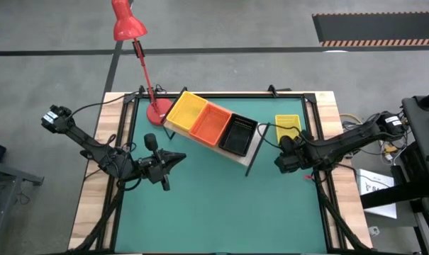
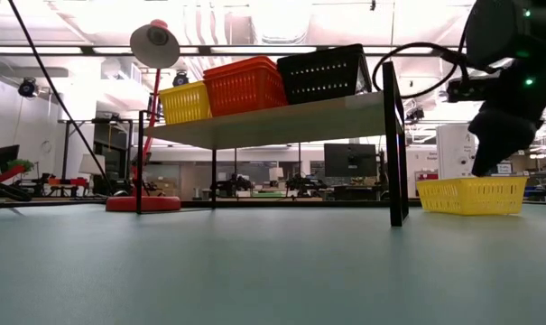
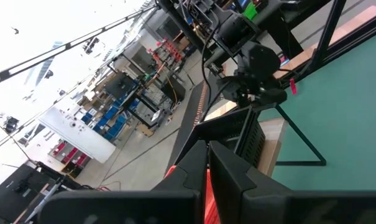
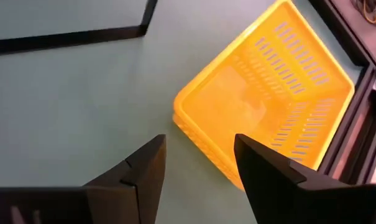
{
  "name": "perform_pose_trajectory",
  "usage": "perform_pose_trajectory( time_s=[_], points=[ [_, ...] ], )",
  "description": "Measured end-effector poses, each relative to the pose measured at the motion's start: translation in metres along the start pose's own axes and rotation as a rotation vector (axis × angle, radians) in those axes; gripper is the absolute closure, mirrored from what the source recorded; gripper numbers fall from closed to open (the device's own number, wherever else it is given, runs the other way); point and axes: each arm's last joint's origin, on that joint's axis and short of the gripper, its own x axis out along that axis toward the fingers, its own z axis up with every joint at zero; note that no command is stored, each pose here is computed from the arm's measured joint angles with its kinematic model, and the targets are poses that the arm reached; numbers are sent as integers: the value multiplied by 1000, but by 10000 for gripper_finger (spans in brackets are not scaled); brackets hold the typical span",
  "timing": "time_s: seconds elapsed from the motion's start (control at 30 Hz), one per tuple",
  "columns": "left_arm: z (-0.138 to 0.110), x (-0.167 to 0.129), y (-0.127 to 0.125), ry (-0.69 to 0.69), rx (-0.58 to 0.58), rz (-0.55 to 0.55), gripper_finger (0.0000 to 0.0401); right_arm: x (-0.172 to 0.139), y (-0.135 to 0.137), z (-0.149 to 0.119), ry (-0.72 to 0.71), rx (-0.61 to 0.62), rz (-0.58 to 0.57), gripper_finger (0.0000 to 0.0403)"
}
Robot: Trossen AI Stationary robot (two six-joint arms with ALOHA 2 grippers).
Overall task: Stack baskets on shelf by color
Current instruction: Stack the yellow bin on top of the other yellow bins on the shelf
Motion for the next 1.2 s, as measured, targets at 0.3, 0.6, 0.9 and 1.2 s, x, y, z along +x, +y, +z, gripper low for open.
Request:
perform_pose_trajectory(
  time_s=[0.3,0.6,0.9,1.2],
  points=[
    [0,0,0,0,0,0,400,13,3,-9,-33,14,13,220],
    [0,0,0,0,17,0,400,19,7,-8,-144,-125,0,220],
    [0,0,0,1,19,-1,400,26,6,-15,-140,-137,-14,221],
    [0,0,0,0,20,-1,400,31,7,-18,-151,-120,-1,249]
  ],
)
